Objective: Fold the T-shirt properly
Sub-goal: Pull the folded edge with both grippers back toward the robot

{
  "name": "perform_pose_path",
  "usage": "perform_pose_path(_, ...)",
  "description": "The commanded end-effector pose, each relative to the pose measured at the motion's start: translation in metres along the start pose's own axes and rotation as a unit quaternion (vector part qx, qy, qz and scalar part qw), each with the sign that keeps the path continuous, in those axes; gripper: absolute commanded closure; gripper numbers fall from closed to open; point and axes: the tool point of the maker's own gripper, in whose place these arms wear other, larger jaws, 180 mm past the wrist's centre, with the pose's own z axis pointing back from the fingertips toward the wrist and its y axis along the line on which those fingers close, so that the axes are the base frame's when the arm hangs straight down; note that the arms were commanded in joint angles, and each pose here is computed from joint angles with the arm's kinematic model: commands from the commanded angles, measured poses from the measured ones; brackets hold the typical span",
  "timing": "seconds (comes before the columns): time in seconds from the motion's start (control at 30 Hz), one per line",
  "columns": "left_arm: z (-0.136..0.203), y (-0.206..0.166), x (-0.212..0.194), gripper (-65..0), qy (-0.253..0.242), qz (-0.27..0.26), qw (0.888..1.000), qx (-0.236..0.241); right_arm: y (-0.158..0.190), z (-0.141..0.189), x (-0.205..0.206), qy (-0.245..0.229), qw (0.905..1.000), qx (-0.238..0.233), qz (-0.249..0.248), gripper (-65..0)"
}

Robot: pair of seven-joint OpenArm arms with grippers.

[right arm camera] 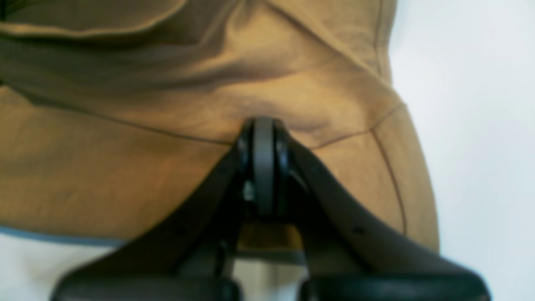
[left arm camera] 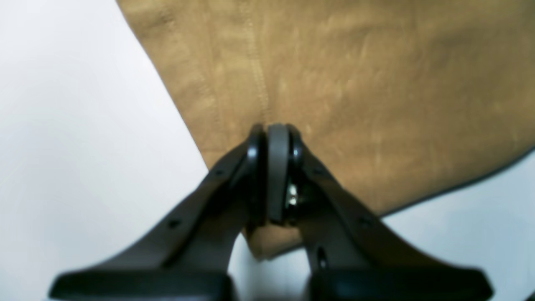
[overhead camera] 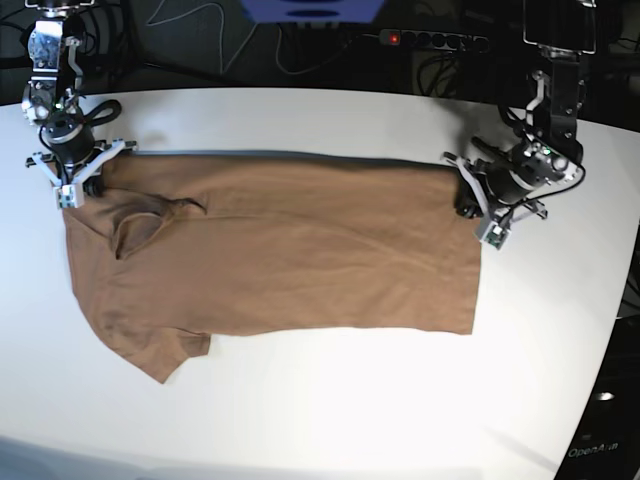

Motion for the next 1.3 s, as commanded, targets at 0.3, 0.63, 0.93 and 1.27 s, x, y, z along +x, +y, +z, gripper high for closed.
perform_pose_path(0.3,0.032,-0.018,-0.073,-2.2,0.113,-0.036,0.993,0.001,0.01,0.039,-0.052,0.08,0.9967,0.004,0.015,-0.1)
perform_pose_path(0.63,0.05,0.002,-0.092,-2.2,0.125,-0.011,0.992,0.029,0.008,0.049,-0.06,0.088,0.996,0.001,0.016,-0.1)
perform_pose_path(0.93,0.052,0.003,-0.089,-2.2,0.12,-0.013,0.992,0.032,0.009,0.054,-0.066,0.094,0.9954,0.002,0.018,-0.1)
perform_pose_path(1.27,0.055,0.015,-0.082,-2.2,0.11,-0.004,0.993,0.048,0.008,0.061,-0.032,0.046,0.9988,-0.013,0.01,-0.1)
